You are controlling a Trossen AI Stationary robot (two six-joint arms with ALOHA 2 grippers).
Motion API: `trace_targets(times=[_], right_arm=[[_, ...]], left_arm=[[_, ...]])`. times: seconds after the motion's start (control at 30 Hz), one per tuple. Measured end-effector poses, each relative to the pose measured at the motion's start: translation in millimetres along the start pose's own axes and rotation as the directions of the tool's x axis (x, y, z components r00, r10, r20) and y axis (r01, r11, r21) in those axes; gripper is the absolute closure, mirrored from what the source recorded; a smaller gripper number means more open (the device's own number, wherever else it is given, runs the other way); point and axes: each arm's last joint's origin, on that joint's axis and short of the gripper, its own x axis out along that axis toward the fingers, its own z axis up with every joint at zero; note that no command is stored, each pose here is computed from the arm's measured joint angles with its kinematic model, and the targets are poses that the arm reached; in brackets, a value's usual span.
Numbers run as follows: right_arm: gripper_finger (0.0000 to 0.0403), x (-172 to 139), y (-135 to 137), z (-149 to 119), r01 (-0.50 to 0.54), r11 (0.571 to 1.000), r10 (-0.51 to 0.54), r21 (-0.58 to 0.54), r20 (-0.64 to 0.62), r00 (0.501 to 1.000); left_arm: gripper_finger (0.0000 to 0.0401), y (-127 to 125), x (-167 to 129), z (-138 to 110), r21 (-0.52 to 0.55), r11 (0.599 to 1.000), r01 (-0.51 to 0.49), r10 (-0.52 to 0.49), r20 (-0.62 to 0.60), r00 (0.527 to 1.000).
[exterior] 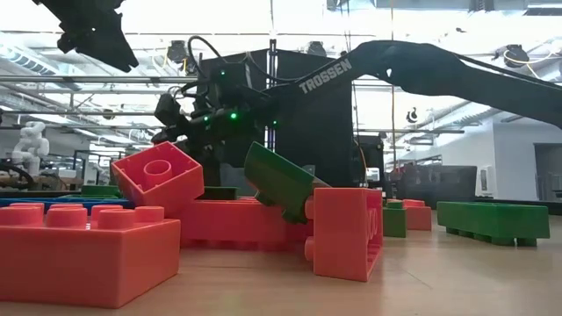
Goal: Sort blocks
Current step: Put the orange game piece into the left black bin, then put the blue game piece into the right black bin
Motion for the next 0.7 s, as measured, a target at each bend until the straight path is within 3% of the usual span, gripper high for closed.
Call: trace_targets(times=[0.1,0.33,0.53,0.7], right_arm=[[0.0276,0,2,3,0.016,1.000,-0.015,0.027,-0.025,1.000],[0.0185,0,-1,9,0.021,0.999,-0.020,0.027,-0.018,1.000],[0.0184,0,2,12,-0.015,1.000,0.015,0.028,-0.002,1.000],[0.0196,-7,20,32,-0.192,0.979,0.192,-0.073,-0.005,0.981]], left_arm=[[0.0241,0,0,0,0.000,1.000,0.000,0.000,0.000,1.000],[0.0241,0,0,0,0.000,1.000,0.000,0.000,0.000,1.000],[0.0241,0,0,0,-0.001,1.000,0.000,0.000,0.000,1.000],[0.0241,0,0,0,-0.001,1.000,0.000,0.000,0.000,1.000]])
